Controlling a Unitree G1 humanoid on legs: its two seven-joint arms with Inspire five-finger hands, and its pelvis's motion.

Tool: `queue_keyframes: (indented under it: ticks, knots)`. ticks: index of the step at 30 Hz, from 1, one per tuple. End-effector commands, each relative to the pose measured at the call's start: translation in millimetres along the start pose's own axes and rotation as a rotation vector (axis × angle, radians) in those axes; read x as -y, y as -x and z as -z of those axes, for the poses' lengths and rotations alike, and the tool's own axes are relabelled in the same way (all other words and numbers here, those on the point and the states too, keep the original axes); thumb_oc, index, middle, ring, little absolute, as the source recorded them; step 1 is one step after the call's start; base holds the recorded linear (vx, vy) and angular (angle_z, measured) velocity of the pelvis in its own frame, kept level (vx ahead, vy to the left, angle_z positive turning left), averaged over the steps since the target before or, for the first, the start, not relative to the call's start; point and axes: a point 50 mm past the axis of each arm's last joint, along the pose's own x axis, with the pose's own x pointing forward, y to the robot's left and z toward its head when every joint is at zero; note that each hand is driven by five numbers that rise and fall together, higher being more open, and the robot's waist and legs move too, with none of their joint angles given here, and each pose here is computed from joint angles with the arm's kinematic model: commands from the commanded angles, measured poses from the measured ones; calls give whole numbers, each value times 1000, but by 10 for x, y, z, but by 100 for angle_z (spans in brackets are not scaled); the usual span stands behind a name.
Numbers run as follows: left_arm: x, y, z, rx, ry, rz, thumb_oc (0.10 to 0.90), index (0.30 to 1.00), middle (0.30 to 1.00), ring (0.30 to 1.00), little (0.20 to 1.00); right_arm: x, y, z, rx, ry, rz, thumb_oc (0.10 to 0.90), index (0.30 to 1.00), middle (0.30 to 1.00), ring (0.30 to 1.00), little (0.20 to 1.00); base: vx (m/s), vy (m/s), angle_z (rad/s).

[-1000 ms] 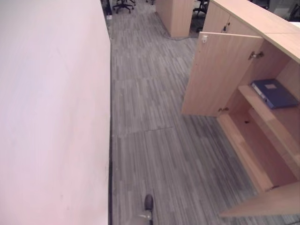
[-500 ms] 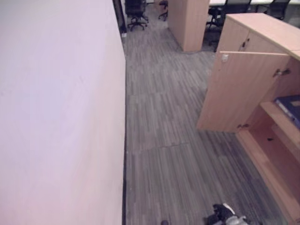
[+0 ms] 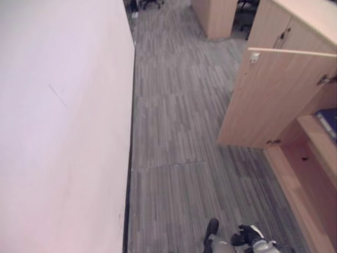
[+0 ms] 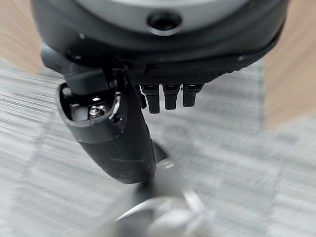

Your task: Put the empty folder in the office cabinet

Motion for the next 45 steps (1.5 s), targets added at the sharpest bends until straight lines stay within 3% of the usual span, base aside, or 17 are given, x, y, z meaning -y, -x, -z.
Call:
queue_keyframes:
  ticks: [1, 6, 18, 28, 34, 39, 45]
  knots:
    - [-182, -6, -67, 21, -7, -65, 800, 900, 900, 900, 900, -32, 51, 394, -134, 9, 8, 800, 900, 900, 900, 900, 296, -245, 31]
    - [-167, -13, -199, 69, -9, -67, 800, 900, 900, 900, 900, -28, 78, 527, -162, -43, 20, 800, 900, 900, 900, 900, 306, -234, 26]
    - [-196, 10, -73, 67, 84, -78, 800, 900, 900, 900, 900, 24, 95, 613, -187, -41, 36, 800, 900, 900, 900, 900, 207, -189, -35]
    - [-145, 41, 222, -15, 159, -90, 800, 900, 900, 900, 900, 1, 127, 734, -215, -15, 25, 800, 900, 900, 900, 900, 309, 158, -46]
    - [-179, 45, 245, -19, 112, -91, 800, 900, 900, 900, 900, -126, 155, 802, -233, 5, -22, 800, 900, 900, 900, 900, 243, 226, -70]
    - [-228, 31, 142, 9, 80, -101, 800, 900, 900, 900, 900, -113, 104, 616, -183, -33, -18, 800, 900, 900, 900, 900, 126, 238, -59]
    - [-325, 58, 301, -42, 58, -118, 800, 900, 900, 900, 900, -59, 56, 393, -103, -67, 1, 800, 900, 900, 900, 900, 37, 130, -107]
